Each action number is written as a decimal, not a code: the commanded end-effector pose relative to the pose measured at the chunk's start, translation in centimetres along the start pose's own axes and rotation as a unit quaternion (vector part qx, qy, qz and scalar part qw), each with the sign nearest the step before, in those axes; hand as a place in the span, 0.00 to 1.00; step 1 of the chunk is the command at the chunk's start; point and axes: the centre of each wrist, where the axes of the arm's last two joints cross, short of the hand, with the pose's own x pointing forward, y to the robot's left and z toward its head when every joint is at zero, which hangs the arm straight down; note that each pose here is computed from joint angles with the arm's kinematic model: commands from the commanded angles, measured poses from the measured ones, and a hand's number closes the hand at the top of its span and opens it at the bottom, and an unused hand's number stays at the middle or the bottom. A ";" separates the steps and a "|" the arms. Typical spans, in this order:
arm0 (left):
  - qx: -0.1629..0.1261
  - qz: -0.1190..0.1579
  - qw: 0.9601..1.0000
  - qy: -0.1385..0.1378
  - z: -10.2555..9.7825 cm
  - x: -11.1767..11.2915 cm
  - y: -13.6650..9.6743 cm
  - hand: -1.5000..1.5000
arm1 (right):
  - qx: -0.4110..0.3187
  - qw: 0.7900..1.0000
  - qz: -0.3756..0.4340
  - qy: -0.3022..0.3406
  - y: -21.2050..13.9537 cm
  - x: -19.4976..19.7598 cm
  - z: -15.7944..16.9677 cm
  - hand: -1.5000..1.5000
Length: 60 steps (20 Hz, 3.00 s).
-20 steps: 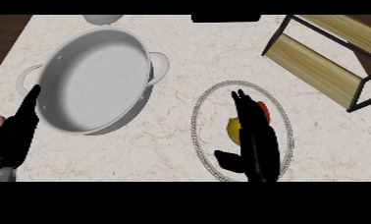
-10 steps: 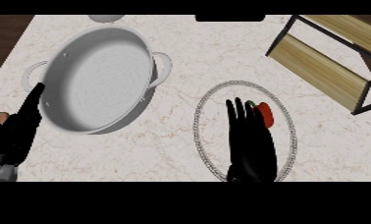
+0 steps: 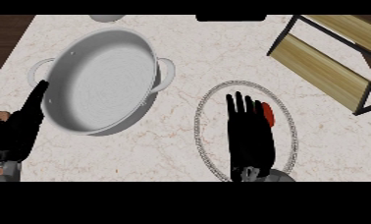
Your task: Pick the lemon from the placemat and place it in the tiered shelf
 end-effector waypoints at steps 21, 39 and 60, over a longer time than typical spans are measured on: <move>-0.021 0.004 0.999 0.025 0.3 -3.2 -1.7 0.50 | 0.030 0.998 0.040 0.047 3.4 -2.4 -5.0 0.00; -0.010 0.003 1.000 0.018 -0.6 -0.4 -1.4 0.50 | -0.033 0.997 0.063 0.006 4.6 -3.9 -6.0 1.00; -0.012 0.010 1.000 0.012 0.7 -0.1 -1.0 0.50 | -0.195 0.931 -0.282 0.125 -12.0 -7.7 -2.6 1.00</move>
